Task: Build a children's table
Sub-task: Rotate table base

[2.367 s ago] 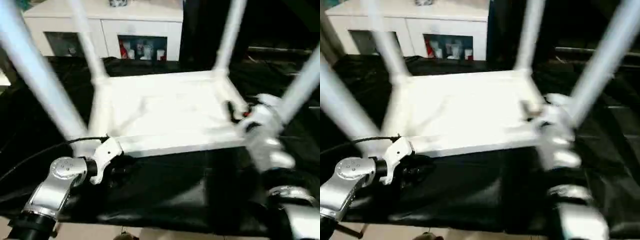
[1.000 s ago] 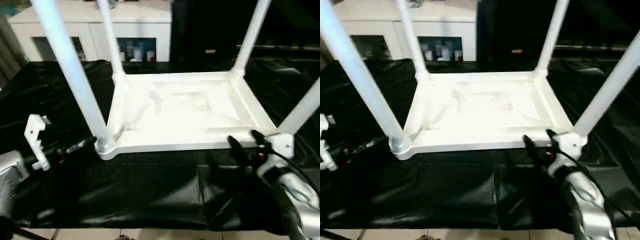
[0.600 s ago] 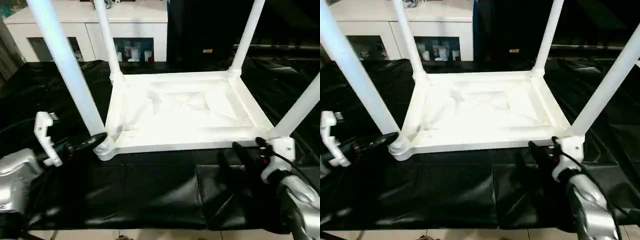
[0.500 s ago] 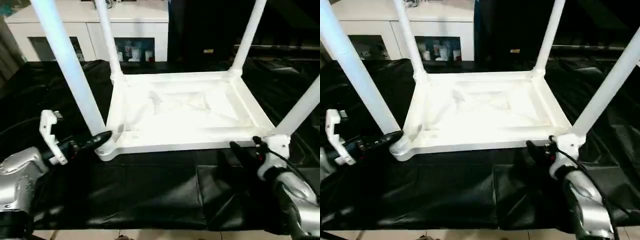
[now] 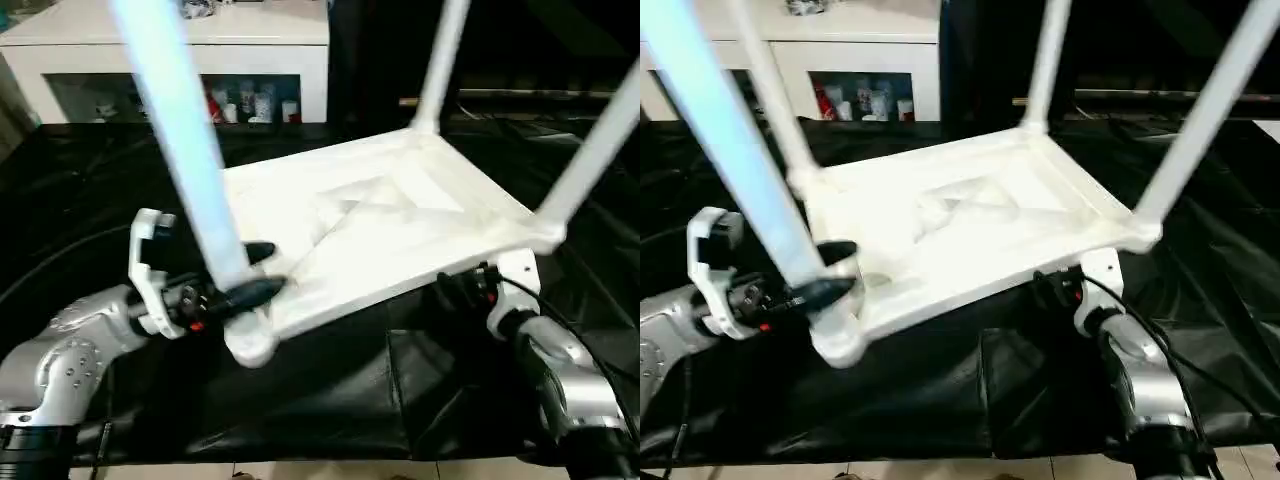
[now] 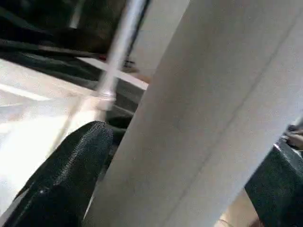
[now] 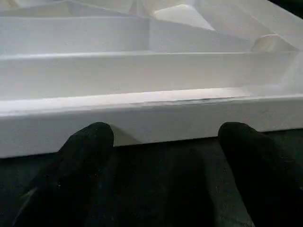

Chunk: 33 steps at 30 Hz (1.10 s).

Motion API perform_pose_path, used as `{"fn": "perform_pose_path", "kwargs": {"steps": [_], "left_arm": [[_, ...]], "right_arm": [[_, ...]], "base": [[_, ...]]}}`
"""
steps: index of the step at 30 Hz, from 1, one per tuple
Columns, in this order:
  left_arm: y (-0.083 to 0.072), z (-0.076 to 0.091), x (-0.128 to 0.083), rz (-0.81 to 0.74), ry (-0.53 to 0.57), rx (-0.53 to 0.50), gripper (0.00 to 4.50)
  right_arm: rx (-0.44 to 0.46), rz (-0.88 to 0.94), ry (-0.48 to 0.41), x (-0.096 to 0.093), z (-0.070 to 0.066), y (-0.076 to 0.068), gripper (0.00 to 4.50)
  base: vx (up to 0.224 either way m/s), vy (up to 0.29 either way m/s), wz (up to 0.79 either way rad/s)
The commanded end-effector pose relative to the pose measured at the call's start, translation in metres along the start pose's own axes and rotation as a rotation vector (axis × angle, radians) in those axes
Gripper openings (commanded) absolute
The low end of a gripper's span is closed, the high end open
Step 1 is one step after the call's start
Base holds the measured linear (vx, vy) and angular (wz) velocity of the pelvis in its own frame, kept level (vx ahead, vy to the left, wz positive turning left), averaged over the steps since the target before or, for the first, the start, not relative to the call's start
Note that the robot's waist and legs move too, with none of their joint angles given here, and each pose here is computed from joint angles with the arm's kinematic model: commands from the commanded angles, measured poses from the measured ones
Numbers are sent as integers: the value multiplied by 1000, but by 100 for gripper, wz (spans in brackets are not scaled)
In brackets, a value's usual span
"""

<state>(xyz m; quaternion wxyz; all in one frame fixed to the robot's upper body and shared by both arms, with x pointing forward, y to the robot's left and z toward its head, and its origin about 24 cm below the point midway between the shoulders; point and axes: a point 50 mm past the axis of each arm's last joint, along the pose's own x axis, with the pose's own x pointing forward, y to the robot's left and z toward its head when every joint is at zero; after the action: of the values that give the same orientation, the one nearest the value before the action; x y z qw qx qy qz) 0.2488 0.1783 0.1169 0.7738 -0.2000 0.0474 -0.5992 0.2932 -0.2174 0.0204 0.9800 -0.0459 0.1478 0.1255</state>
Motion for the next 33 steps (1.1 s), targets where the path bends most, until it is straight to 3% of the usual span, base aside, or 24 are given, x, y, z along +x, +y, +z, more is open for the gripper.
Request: {"fn": "perform_pose_path", "kwargs": {"steps": [1, 4, 6, 10, 12, 15, 21, 23, 31, 33], "left_arm": [[-5, 4, 11, -61, 3, 16, 446], [-9, 7, 29, -119, 7, 20, 446], [-9, 7, 31, -124, 12, 19, 446], [-9, 9, 48, -172, 28, 15, 446], [-9, 9, 48, -174, 28, 14, 446], [-12, 8, 64, -231, 34, -7, 446], [-15, 6, 78, -272, 28, -25, 446], [-18, 4, 89, -317, 29, -37, 446], [-13, -2, 100, -273, 33, 6, 446], [1, -3, 104, -152, 56, 104, 446]], "right_arm": [[-12, 59, -10, 9, 6, 13, 404], [-11, 138, -24, 23, 14, 30, 404], [-9, 147, -24, 24, 15, 32, 404], [-31, 263, -22, 36, 21, 52, 404], [-32, 267, -22, 37, 21, 52, 404], [-49, 339, -22, 44, 25, 67, 404], [-61, 395, -28, 50, 30, 79, 404], [-65, 448, -33, 52, 33, 89, 404], [-78, 475, -32, 54, 33, 95, 404], [-86, 456, -37, 57, 35, 94, 404]], "base": [[0, 0, 0], [0, 0, 0], [0, 0, 0], [0, 0, 0], [0, 0, 0], [0, 0, 0], [0, 0, 0], [0, 0, 0], [0, 0, 0], [0, 0, 0]]}}
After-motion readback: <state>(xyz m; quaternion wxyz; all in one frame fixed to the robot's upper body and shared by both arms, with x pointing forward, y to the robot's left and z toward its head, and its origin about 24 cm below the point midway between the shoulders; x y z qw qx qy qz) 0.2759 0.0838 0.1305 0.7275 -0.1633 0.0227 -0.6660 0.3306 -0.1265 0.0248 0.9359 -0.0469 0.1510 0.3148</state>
